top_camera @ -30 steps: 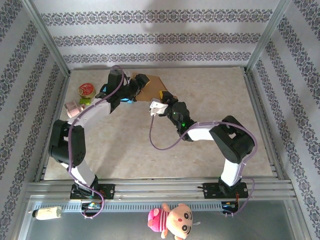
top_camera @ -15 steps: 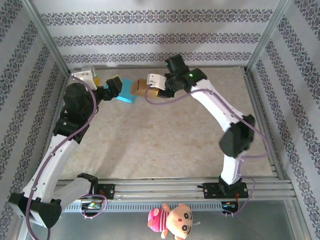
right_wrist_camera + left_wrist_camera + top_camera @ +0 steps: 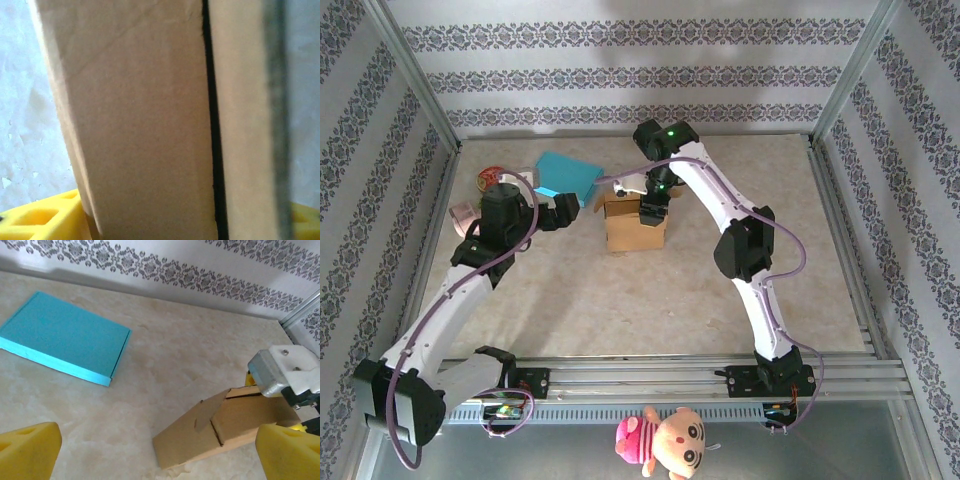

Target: Fold the paper box

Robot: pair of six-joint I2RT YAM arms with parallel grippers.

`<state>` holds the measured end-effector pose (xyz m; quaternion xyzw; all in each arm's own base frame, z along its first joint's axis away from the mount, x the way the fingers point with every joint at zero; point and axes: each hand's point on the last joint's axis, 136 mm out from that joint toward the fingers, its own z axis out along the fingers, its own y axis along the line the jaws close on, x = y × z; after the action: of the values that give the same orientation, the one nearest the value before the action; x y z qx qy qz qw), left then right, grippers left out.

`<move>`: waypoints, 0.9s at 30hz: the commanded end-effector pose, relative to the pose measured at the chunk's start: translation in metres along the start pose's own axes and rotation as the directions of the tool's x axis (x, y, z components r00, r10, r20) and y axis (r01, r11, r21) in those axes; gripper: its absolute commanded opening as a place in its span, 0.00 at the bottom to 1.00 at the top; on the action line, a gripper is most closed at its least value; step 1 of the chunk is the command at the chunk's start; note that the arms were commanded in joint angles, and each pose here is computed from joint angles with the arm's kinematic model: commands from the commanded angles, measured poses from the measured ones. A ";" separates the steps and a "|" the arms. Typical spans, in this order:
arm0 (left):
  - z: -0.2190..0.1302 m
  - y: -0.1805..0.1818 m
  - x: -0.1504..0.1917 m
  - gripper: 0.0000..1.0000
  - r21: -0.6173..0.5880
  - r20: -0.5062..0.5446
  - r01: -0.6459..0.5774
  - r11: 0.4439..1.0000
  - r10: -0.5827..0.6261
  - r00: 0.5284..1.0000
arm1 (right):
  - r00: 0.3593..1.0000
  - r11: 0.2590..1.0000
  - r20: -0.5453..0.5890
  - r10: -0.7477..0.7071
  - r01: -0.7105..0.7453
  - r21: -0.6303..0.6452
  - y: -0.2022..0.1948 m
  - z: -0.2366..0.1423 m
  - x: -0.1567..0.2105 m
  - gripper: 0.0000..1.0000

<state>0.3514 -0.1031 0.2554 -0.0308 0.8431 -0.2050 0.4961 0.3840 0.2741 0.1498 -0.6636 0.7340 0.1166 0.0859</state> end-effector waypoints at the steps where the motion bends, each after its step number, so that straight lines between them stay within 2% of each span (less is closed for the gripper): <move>1: 0.004 -0.006 -0.008 0.99 0.038 0.008 0.011 0.999 -0.011 1.000 | 0.992 0.999 0.120 0.026 -0.028 0.022 0.004 -0.028 -0.015 0.73; 4: 0.012 -0.014 -0.006 0.99 0.082 -0.017 -0.027 0.996 0.029 0.999 | 0.978 0.999 0.207 0.037 -0.044 0.029 0.006 -0.044 -0.026 0.77; 7: 0.020 -0.031 0.000 0.99 0.178 -0.069 -0.074 0.981 0.088 0.994 | 0.961 0.996 0.267 0.077 -0.085 0.018 0.006 -0.055 -0.031 0.77; 13: 0.033 -0.053 0.009 1.00 0.283 -0.137 -0.112 0.952 0.156 0.978 | 0.934 0.984 0.317 0.167 -0.177 0.002 0.000 -0.061 -0.029 0.77; 17: 0.031 -0.080 0.018 1.00 0.387 -0.156 -0.144 0.911 0.218 0.963 | 0.917 0.978 0.347 0.198 -0.206 -0.012 0.003 -0.064 -0.025 0.77; 19: 0.030 -0.082 0.025 1.00 0.370 -0.188 -0.157 0.916 0.239 0.953 | 0.894 0.969 0.381 0.236 -0.247 -0.021 0.001 -0.071 -0.019 0.77; 22: 0.030 -0.073 0.032 1.00 0.283 -0.256 -0.154 0.947 0.229 0.939 | 0.828 0.941 0.461 0.320 -0.333 -0.056 -0.004 -0.083 -0.008 0.76; 25: 0.028 -0.071 0.039 1.00 0.235 -0.312 -0.153 0.960 0.224 0.923 | 0.775 0.910 0.498 0.388 -0.407 -0.075 -0.004 -0.079 0.008 0.76; 27: 0.029 -0.070 0.044 0.99 0.216 -0.345 -0.152 0.964 0.221 0.912 | 0.741 0.892 0.522 0.422 -0.442 -0.093 -0.005 -0.077 0.018 0.72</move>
<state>0.3523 -0.1926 0.2481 0.1395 0.8707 -0.2686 0.3875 0.3825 0.2317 0.1989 -0.4509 0.8241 0.2630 0.2200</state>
